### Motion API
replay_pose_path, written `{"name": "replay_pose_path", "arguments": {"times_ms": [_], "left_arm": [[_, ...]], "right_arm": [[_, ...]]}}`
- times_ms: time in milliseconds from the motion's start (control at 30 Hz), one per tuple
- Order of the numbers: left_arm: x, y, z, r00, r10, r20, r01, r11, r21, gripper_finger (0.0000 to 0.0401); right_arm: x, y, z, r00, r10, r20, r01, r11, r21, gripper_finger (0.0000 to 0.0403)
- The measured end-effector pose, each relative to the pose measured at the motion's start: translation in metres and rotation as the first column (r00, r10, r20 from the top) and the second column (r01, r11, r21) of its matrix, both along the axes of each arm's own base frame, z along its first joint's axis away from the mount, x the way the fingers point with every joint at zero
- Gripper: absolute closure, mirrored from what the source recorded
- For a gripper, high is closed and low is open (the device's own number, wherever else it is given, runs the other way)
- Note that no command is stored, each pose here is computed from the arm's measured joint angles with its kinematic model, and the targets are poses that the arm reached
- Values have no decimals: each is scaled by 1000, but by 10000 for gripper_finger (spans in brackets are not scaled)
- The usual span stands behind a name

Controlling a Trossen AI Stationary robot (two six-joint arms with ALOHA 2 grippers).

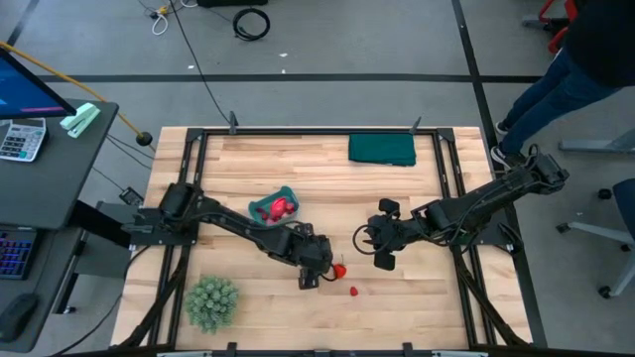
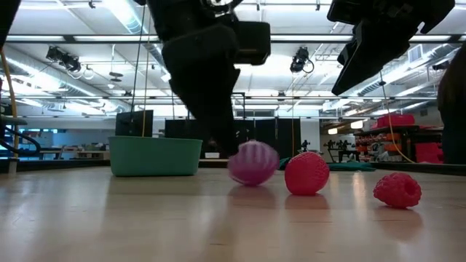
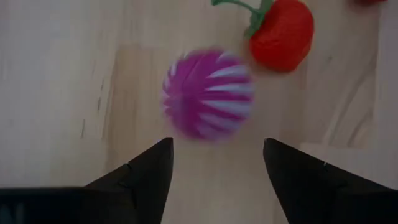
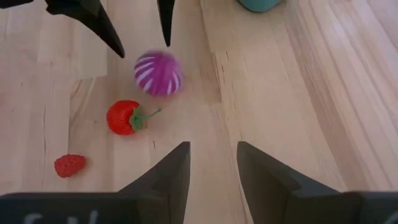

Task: Pick and placing Produce into tupperware
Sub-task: Put the violet onion into the blue bin

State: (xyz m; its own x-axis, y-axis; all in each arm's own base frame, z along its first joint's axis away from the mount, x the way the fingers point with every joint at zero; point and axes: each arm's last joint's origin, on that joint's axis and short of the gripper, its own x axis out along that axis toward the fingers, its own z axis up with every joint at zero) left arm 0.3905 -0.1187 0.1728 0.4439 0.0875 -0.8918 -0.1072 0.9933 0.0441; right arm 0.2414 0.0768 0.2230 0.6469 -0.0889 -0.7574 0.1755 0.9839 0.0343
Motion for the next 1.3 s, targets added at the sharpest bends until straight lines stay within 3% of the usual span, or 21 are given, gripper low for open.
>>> {"name": "replay_pose_path", "arguments": {"times_ms": [333, 500, 700, 933, 1133, 1300], "left_arm": [[8, 2, -1, 998, -17, 59, 17, 1000, -1, 131], [11, 1, 0, 996, -15, 89, 16, 1000, -10, 134], [13, 1, 1, 992, 55, 113, -49, 997, -58, 142], [19, -1, 6, 979, 65, 191, -49, 995, -92, 145], [19, -2, 4, 968, 173, 179, -145, 976, -162, 144], [22, -5, -6, 966, 191, 173, -161, 971, -174, 132]], "right_arm": [[0, 0, 0, 1000, 6, -3, -6, 1000, 3, 263], [-1, 3, -1, 998, 63, -24, -61, 996, 71, 263], [-1, 4, -1, 997, 80, -24, -78, 995, 64, 263], [-1, 4, -1, 996, 90, -25, -88, 995, 54, 263], [-1, 5, -1, 996, 89, -27, -87, 994, 70, 256], [-1, 5, -1, 993, 115, -32, -113, 991, 71, 238]]}}
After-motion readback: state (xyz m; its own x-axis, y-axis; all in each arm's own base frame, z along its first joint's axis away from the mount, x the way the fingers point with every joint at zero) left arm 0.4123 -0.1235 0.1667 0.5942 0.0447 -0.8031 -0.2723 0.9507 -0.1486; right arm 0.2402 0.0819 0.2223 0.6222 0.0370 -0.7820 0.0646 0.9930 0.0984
